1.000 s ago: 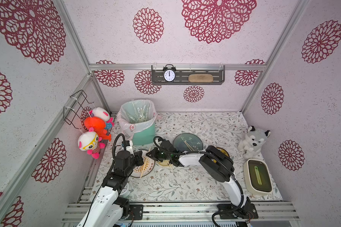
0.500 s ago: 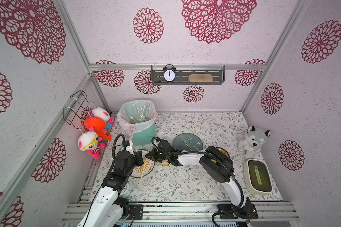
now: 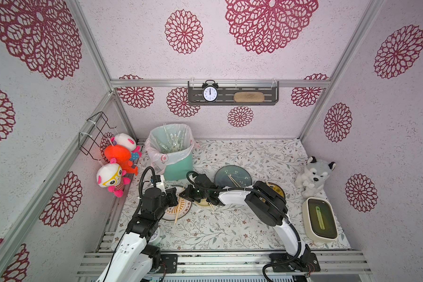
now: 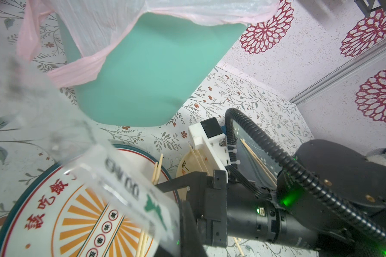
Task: Remove the packaging of disposable chopsticks
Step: Place the disposable chopsticks on the plate.
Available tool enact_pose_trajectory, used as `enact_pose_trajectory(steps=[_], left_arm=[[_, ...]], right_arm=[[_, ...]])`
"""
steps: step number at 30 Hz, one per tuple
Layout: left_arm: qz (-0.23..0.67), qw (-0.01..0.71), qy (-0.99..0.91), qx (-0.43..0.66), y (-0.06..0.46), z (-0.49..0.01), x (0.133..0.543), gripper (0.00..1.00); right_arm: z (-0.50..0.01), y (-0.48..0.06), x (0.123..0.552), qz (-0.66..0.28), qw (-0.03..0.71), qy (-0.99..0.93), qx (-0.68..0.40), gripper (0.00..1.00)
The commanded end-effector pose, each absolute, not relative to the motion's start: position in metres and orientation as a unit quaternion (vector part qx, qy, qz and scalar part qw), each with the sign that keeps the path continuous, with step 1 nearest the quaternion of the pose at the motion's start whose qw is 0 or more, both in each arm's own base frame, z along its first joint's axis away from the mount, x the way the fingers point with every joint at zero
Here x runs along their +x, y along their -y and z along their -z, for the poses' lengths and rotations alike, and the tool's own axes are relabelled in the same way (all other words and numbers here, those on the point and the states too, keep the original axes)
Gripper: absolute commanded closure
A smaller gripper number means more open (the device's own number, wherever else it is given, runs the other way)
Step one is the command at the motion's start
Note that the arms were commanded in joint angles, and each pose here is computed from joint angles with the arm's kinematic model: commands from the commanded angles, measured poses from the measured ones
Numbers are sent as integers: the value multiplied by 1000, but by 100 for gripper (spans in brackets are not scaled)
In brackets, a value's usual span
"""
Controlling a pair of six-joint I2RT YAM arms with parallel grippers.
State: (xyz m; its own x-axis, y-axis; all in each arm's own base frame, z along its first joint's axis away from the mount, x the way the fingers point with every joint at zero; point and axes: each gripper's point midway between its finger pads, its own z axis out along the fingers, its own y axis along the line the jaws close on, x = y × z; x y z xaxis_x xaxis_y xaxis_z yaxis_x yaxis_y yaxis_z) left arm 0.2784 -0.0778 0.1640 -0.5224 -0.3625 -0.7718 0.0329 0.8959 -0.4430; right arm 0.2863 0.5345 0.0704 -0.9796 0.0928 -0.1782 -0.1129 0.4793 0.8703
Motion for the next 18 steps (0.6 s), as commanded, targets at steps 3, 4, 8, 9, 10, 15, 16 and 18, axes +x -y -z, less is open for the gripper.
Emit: enact_pose_trajectory(steps=[3, 4, 8, 9, 10, 15, 16, 18], left_arm=[[204, 478, -849, -95, 78, -161, 277, 100], [204, 478, -849, -95, 78, -161, 277, 100], [203, 478, -849, -93, 78, -161, 277, 100], [203, 478, -849, -93, 79, -160, 277, 100], [204, 478, -849, -93, 79, -161, 277, 100], [199, 480, -849, -94, 77, -159, 276, 100], [198, 481, -849, -94, 76, -160, 276, 100], [198, 482, -848, -94, 76, -161, 276, 100]], right_arm=[[-74, -538, 292, -512, 107, -852, -16, 90], [-74, -537, 293, -510, 110, -853, -16, 90], [-69, -531, 294, -497, 115, -860, -15, 88], [-68, -531, 294, -496, 114, -861, -15, 88], [-68, -532, 294, -494, 114, -862, -16, 88], [-67, -534, 295, -498, 113, -860, -15, 84], [-67, -535, 295, -497, 113, -860, -16, 82], [-69, -535, 295, -499, 114, -859, -17, 82]])
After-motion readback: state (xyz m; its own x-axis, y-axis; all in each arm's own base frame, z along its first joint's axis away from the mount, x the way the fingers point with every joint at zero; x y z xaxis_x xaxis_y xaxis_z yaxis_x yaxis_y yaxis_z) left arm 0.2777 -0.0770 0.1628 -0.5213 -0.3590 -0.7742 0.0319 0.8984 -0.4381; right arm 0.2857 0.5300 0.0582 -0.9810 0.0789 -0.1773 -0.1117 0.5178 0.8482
